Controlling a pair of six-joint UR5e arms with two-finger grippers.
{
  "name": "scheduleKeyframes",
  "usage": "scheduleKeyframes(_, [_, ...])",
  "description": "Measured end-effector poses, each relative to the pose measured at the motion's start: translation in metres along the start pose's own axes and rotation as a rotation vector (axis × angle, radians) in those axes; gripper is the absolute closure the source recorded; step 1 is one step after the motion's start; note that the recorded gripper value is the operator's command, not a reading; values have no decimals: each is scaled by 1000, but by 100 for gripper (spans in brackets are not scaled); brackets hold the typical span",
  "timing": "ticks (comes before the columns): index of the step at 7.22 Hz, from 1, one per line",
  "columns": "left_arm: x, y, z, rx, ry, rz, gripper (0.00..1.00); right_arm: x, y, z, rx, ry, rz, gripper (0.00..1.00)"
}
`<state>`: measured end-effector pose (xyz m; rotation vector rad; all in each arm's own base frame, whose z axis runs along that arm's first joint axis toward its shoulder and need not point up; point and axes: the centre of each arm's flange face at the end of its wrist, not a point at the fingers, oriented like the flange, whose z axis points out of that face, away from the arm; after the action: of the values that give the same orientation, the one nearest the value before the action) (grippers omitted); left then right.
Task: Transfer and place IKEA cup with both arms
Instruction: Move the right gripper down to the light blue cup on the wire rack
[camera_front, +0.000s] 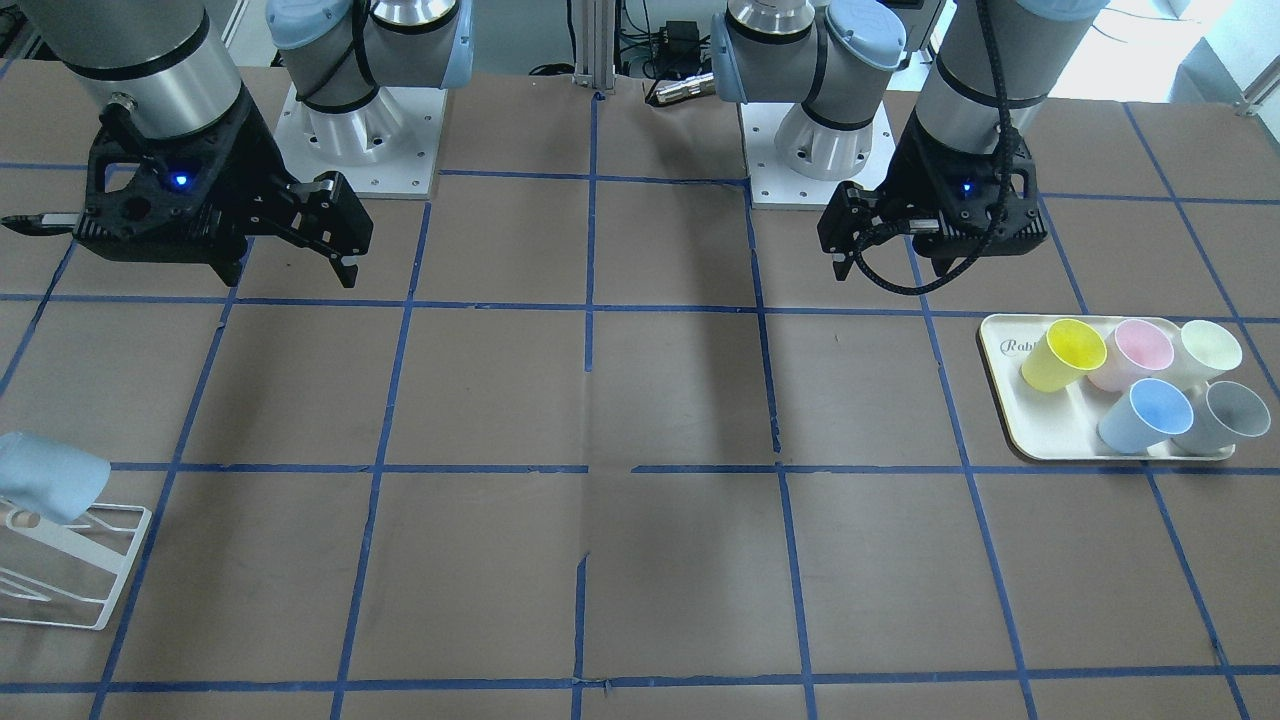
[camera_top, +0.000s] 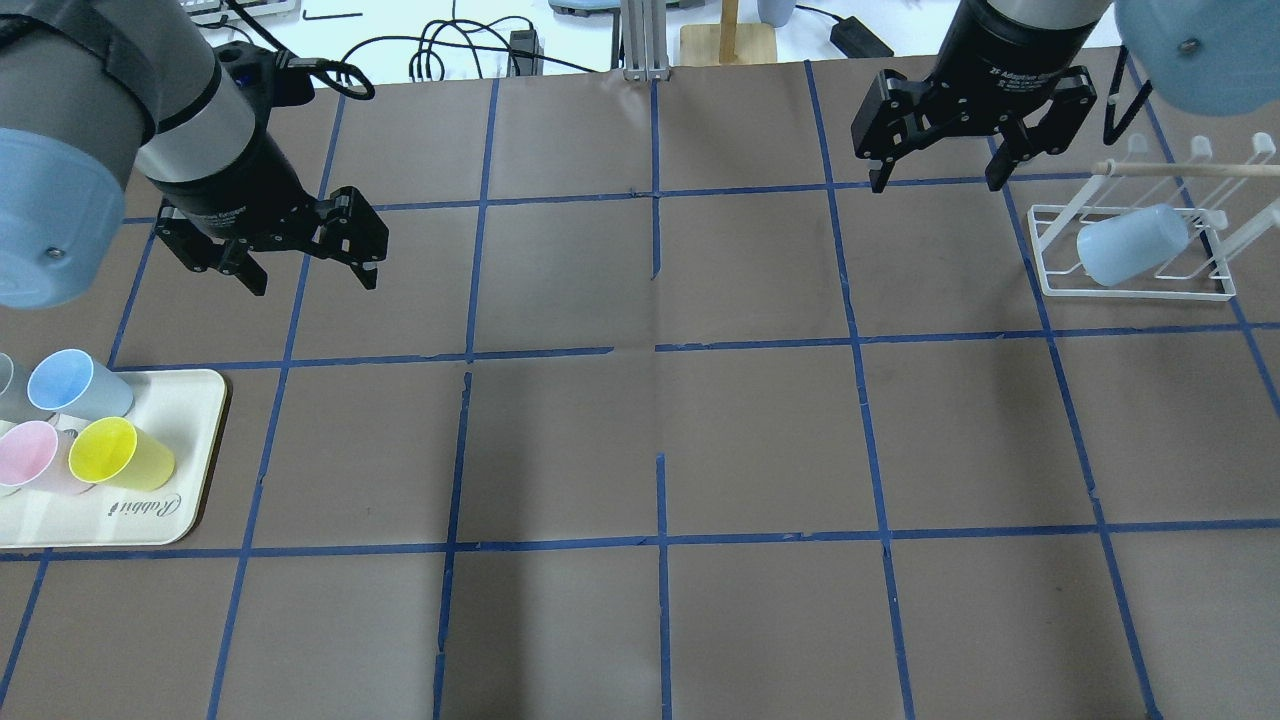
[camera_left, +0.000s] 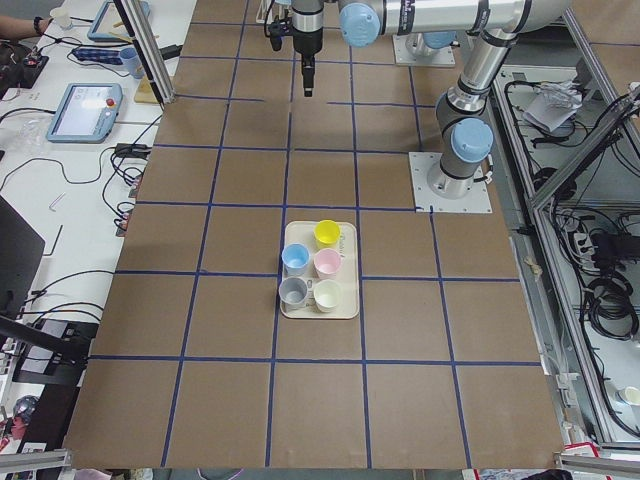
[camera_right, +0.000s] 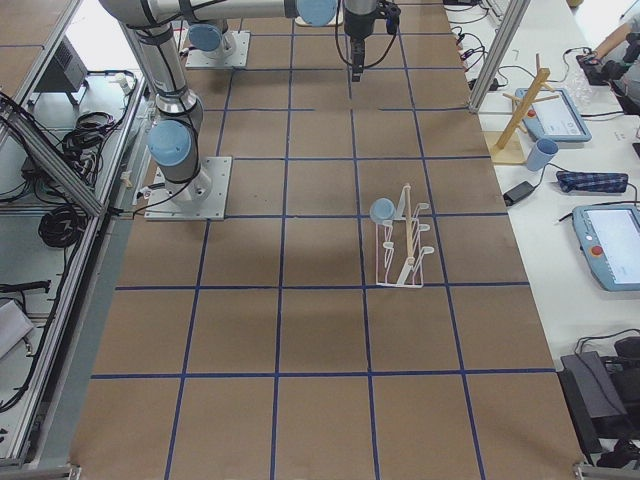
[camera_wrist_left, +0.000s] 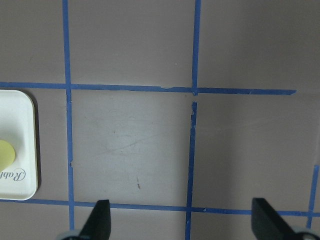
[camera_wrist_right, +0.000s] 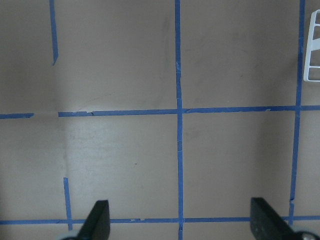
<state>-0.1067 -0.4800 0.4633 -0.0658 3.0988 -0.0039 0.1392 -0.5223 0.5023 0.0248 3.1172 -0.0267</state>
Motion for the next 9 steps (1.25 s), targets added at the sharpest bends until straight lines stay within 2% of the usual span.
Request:
scheduleKeyframes(3, [1,0,-1,2,4,1,0,8,-3,1,-2,0,-4,0])
scheduleKeyframes(5, [2,0,-1,4,6,1,0,49,-12,2,-5,-1,-30,0])
scheduleKeyframes(7, [1,1,-1,3,0,3,0,118,-20,3,0,-4,-111,0])
scheduleKeyframes(9, [1,2,-2,4,-4,4,0,193,-21,15,-2,-19,-238,0])
